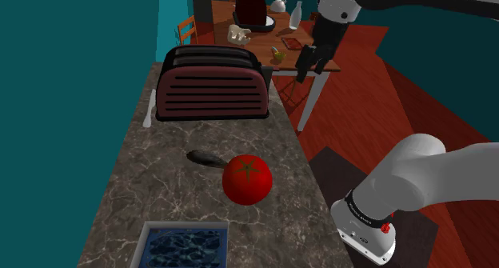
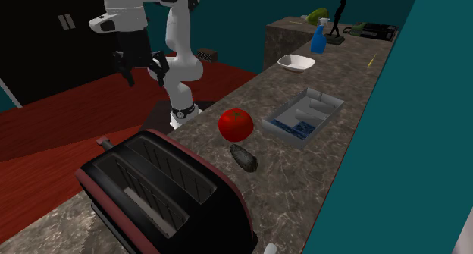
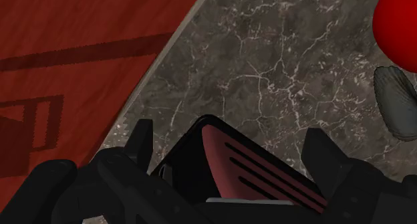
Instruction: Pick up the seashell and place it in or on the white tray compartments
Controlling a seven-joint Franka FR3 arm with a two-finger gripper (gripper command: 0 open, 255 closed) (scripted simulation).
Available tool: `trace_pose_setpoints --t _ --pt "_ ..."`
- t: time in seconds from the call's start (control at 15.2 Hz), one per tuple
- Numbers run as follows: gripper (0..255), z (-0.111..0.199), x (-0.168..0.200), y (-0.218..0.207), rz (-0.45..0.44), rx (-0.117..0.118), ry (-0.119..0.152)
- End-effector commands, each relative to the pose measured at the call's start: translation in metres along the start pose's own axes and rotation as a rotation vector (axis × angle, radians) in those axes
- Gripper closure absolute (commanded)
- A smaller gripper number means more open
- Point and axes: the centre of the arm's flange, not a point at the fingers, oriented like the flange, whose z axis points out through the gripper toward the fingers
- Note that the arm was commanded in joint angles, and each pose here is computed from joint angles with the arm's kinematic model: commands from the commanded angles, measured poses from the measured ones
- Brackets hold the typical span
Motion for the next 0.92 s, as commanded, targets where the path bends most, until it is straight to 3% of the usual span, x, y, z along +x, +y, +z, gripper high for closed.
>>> trace_pose_setpoints --t 0.0,0.86 --pt "0 0.000 0.000 0.000 0.000 0.000 0.000" --pt "0 0.089 0.048 -0.148 -0.246 -0.052 -0.026"
